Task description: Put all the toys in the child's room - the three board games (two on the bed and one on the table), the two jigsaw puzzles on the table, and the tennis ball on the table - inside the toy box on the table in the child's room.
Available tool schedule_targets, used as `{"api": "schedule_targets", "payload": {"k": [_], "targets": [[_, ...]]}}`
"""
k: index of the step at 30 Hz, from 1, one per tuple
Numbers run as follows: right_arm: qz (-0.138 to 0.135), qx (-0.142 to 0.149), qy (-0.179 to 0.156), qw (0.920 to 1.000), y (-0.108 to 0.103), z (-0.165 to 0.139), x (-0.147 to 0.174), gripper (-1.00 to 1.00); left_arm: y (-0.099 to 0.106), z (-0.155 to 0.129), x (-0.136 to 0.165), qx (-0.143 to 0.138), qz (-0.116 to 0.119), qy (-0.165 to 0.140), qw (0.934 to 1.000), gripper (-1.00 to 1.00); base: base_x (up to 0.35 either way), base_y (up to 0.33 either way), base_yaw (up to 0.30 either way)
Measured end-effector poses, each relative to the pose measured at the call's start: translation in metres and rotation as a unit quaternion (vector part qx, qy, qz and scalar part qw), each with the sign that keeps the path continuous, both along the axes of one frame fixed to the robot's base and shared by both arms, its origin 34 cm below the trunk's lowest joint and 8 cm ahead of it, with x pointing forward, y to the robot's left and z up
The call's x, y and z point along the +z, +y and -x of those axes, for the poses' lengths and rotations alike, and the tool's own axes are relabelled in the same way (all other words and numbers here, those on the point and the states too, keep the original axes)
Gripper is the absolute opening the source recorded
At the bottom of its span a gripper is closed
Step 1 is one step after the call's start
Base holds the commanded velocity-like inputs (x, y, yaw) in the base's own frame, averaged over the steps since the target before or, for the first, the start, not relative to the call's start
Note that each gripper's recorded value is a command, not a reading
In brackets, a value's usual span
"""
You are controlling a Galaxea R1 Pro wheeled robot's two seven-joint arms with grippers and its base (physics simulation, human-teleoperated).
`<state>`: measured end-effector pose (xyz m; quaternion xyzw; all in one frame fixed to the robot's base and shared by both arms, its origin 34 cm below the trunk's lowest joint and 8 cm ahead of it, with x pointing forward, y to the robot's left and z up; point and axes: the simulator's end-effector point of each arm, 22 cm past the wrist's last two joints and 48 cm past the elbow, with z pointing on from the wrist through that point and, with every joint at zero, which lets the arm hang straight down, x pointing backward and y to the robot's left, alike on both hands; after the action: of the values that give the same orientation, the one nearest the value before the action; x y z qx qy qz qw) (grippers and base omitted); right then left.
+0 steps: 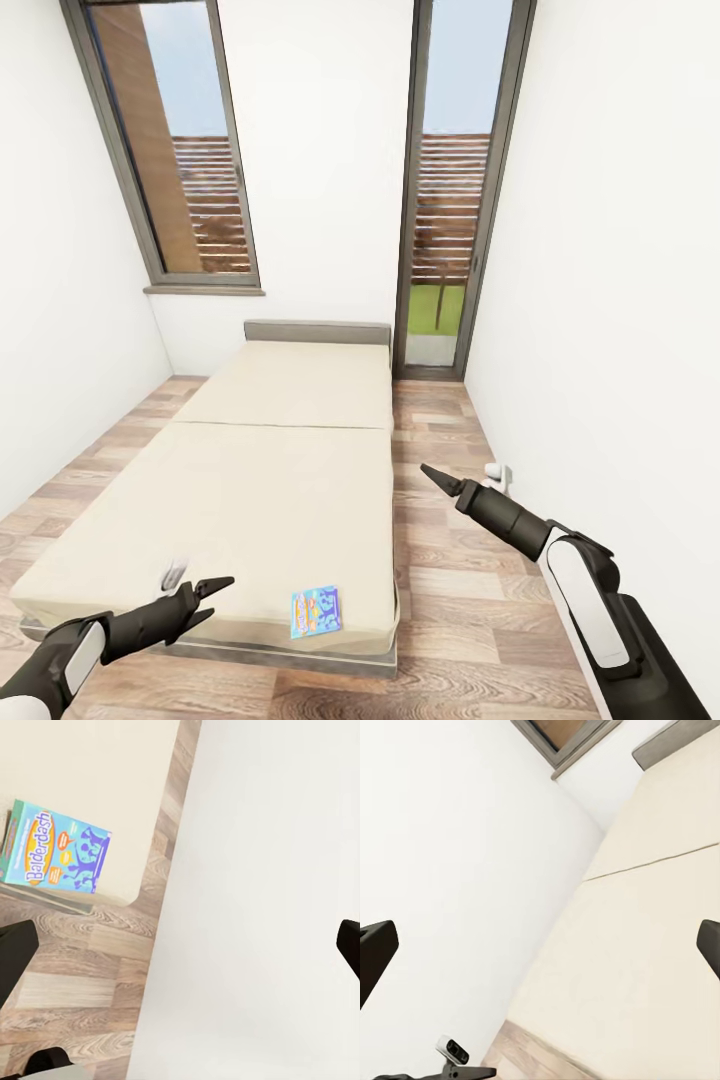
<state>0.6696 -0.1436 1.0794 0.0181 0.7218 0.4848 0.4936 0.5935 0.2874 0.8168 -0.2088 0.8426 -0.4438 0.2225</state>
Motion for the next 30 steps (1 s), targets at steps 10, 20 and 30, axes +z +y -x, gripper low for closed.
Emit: {"api": "schedule_targets", "payload": {"k": [10,20,30], "targets": [[0.002,-0.002,0.000,1.0000,0.000,-0.004,-0.011,1.00,-0.003,0.000,-0.015,-0.001,-0.003,0.008,1.0000,1.00,0.000,0.000,0.000],[0.007,-0.005,0.000,1.0000,-0.001,-0.007,-0.023,1.00,-0.017,0.006,-0.041,0.000,-0.004,0.004,1.0000,1.00,0.000,0.000,0.000],[0.010,-0.005,0.002,0.9999,-0.001,-0.009,-0.036,1.00,-0.017,0.004,-0.052,0.001,-0.001,-0.002,1.0000,1.00,0.000,0.000,0.000]]}}
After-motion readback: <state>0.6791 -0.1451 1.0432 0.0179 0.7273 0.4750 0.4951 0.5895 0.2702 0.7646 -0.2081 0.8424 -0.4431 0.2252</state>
